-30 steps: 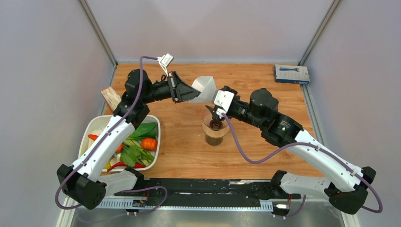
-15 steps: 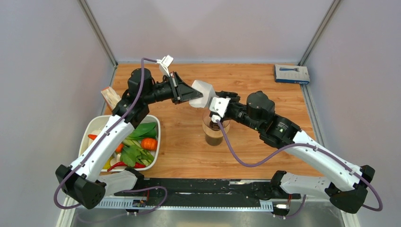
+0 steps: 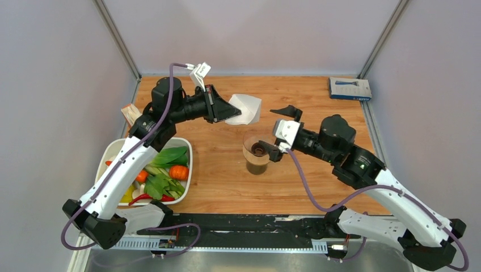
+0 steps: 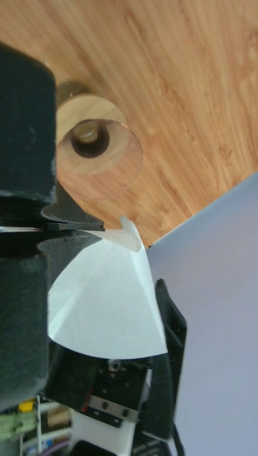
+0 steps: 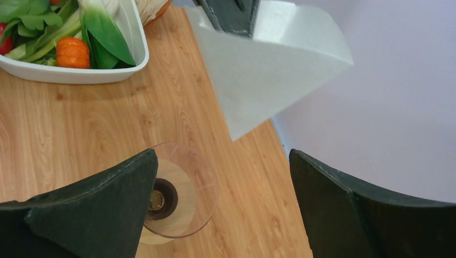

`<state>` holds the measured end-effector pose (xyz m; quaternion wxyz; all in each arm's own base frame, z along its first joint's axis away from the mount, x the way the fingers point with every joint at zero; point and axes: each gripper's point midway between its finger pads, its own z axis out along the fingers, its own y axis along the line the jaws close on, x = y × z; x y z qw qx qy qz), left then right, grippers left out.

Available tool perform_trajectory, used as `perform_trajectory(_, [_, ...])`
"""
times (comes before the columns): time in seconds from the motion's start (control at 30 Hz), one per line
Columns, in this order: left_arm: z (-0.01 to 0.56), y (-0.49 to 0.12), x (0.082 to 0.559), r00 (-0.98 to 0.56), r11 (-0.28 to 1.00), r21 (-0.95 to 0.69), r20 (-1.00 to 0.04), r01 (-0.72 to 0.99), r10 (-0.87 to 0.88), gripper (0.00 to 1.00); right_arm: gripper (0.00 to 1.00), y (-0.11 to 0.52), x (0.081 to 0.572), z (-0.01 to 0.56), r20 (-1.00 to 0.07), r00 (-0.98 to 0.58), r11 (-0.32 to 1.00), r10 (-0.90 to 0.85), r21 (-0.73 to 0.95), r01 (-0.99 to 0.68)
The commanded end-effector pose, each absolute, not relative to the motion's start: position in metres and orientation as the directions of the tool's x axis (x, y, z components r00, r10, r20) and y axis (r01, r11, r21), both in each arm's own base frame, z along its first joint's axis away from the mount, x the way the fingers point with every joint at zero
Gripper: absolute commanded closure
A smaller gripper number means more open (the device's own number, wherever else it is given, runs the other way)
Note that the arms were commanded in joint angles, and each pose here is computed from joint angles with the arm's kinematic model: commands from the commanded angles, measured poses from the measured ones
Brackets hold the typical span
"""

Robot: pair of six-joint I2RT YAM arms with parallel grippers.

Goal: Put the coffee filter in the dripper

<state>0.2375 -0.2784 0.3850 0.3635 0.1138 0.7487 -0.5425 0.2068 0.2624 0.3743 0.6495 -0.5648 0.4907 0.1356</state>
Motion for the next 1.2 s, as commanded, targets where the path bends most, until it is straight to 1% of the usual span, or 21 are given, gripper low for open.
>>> perform_trajectory(0.0, [0.384, -0.273, 0.239, -0.598, 0.469, -0.572, -0.794, 0.673, -0.109, 1.0, 0.0, 0.233, 0.194, 0.393, -0.893, 0.352, 0.421, -0.279, -0.444, -0.791])
perform_trajectory(0.03, [0.381, -0.273, 0.24, -0.579, 0.482, -0.543, -0.811, 0.688, -0.087, 1.0, 0.0, 0.226, 0.196, 0.397, -0.912, 0.319, 0.455, -0.26, -0.406, -0.792])
perform_trajectory(0.17, [0.365, -0.282, 0.237, -0.564, 0.516, -0.486, -0.826, 0.705, -0.008, 1.0, 0.0, 0.196, 0.208, 0.408, -0.974, 0.163, 0.602, -0.157, -0.225, -0.766])
perform_trajectory(0.33, [0.333, -0.298, 0.237, -0.6, 0.558, -0.463, -0.796, 0.689, 0.081, 1.0, 0.0, 0.171, 0.231, 0.394, -0.997, -0.041, 0.755, -0.064, -0.022, -0.655])
perform_trajectory(0.4, [0.321, -0.302, 0.239, -0.618, 0.57, -0.458, -0.778, 0.682, 0.114, 1.0, 0.0, 0.168, 0.235, 0.386, -0.994, -0.106, 0.775, -0.041, 0.036, -0.631])
perform_trajectory(0.5, [0.304, -0.31, 0.242, -0.633, 0.577, -0.447, -0.756, 0.684, 0.166, 1.0, 0.0, 0.168, 0.237, 0.377, -0.987, -0.16, 0.776, -0.018, 0.087, -0.624])
perform_trajectory(0.63, [0.287, -0.319, 0.246, -0.637, 0.585, -0.428, -0.742, 0.689, 0.208, 1.0, 0.0, 0.175, 0.237, 0.365, -0.981, -0.189, 0.755, -0.039, 0.095, -0.648])
perform_trajectory(0.67, [0.285, -0.32, 0.248, -0.634, 0.591, -0.418, -0.743, 0.69, 0.214, 0.99, 0.0, 0.177, 0.237, 0.362, -0.981, -0.19, 0.747, -0.048, 0.091, -0.658])
perform_trajectory(0.7, [0.281, -0.322, 0.248, -0.636, 0.592, -0.415, -0.738, 0.691, 0.224, 0.95, 0.0, 0.178, 0.237, 0.36, -0.98, -0.192, 0.741, -0.057, 0.087, -0.666])
perform_trajectory(0.77, [0.276, -0.323, 0.249, -0.636, 0.6, -0.404, -0.735, 0.69, 0.236, 0.73, 0.0, 0.18, 0.238, 0.355, -0.979, -0.179, 0.727, -0.095, 0.054, -0.684])
perform_trajectory(0.8, [0.275, -0.322, 0.249, -0.636, 0.603, -0.401, -0.734, 0.69, 0.239, 0.69, 0.0, 0.181, 0.238, 0.355, -0.979, -0.171, 0.719, -0.111, 0.039, -0.694])
perform_trajectory(0.83, [0.276, -0.321, 0.249, -0.635, 0.605, -0.399, -0.734, 0.689, 0.24, 0.61, 0.0, 0.182, 0.239, 0.353, -0.978, -0.166, 0.711, -0.127, 0.027, -0.702])
perform_trajectory(0.87, [0.277, -0.319, 0.249, -0.628, 0.611, -0.388, -0.74, 0.69, 0.24, 0.57, 0.0, 0.184, 0.239, 0.355, -0.978, -0.154, 0.701, -0.14, 0.012, -0.714])
perform_trajectory(0.9, [0.281, -0.316, 0.25, -0.62, 0.614, -0.38, -0.749, 0.692, 0.235, 0.49, 0.0, 0.185, 0.237, 0.356, -0.978, -0.145, 0.687, -0.15, 0.002, -0.727])
perform_trajectory(0.97, [0.292, -0.308, 0.255, -0.598, 0.623, -0.364, -0.773, 0.692, 0.213, 0.41, 0.0, 0.189, 0.236, 0.358, -0.978, -0.128, 0.664, -0.166, -0.015, -0.748])
perform_trajectory(1.03, [0.309, -0.298, 0.26, -0.582, 0.615, -0.377, -0.796, 0.692, 0.167, 0.38, 0.04, 0.19, 0.236, 0.359, -0.976, -0.123, 0.652, -0.18, -0.025, -0.758])
perform_trajectory(1.1, [0.326, -0.286, 0.264, -0.566, 0.591, -0.406, -0.817, 0.697, 0.107, 0.38, 0.09, 0.192, 0.237, 0.357, -0.974, -0.124, 0.64, -0.191, -0.028, -0.768])
perform_trajectory(1.17, [0.341, -0.281, 0.256, -0.541, 0.503, -0.438, -0.838, 0.745, 0.071, 0.39, 0.15, 0.196, 0.233, 0.352, -0.972, -0.133, 0.605, -0.196, -0.013, -0.796])
